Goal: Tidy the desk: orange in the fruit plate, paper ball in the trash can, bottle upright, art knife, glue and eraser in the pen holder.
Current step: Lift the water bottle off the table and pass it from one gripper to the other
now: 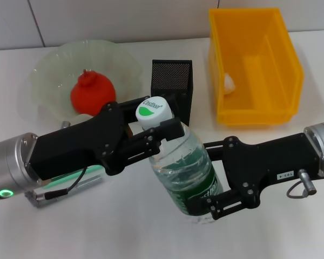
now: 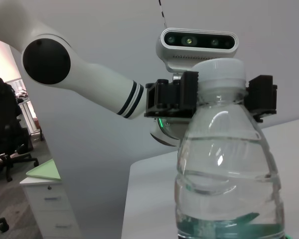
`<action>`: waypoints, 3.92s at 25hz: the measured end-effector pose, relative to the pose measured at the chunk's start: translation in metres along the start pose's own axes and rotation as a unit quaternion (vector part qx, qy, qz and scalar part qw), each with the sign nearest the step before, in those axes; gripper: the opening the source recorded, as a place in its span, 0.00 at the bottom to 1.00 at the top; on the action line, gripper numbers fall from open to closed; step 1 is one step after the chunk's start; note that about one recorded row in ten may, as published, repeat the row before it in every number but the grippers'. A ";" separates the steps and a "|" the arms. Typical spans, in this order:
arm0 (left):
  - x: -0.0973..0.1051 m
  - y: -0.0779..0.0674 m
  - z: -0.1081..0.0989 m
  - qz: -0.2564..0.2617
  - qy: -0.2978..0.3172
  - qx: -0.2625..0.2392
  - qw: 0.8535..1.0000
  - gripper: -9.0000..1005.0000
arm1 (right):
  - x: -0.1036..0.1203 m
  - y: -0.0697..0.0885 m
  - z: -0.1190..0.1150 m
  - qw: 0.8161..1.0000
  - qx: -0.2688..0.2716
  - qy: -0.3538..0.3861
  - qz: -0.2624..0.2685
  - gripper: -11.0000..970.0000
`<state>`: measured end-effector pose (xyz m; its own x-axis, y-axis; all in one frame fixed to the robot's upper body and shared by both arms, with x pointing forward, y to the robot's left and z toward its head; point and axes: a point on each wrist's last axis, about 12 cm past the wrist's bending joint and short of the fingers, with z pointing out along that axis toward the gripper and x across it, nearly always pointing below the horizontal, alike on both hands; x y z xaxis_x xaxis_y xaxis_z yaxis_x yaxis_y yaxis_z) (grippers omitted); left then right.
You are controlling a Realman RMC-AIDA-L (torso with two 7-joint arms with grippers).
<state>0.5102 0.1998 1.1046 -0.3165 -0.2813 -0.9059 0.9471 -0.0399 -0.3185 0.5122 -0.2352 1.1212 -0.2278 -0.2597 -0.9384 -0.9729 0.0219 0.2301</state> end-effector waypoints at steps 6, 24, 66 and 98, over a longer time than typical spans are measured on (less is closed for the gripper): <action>-0.001 -0.001 -0.001 0.000 0.000 0.002 1.000 0.45 | 0.001 0.002 -0.004 1.000 0.006 0.001 0.004 0.81; -0.004 -0.002 -0.006 0.003 -0.003 0.000 1.000 0.45 | 0.003 0.004 -0.005 1.000 0.007 0.008 0.002 0.81; -0.013 0.001 -0.007 0.007 0.031 0.005 0.999 0.45 | 0.000 0.008 -0.008 0.999 -0.003 0.034 -0.026 0.81; -0.020 -0.001 -0.003 0.014 0.057 0.029 0.998 0.45 | -0.039 0.017 -0.023 0.996 0.008 0.086 -0.025 0.81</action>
<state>0.5155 0.2083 1.1222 -0.2901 -0.1726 -0.9413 0.9563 -0.0893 -0.2784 0.5058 -0.2470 1.1681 -0.1709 -0.4227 -0.8900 -0.9835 0.0193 0.1797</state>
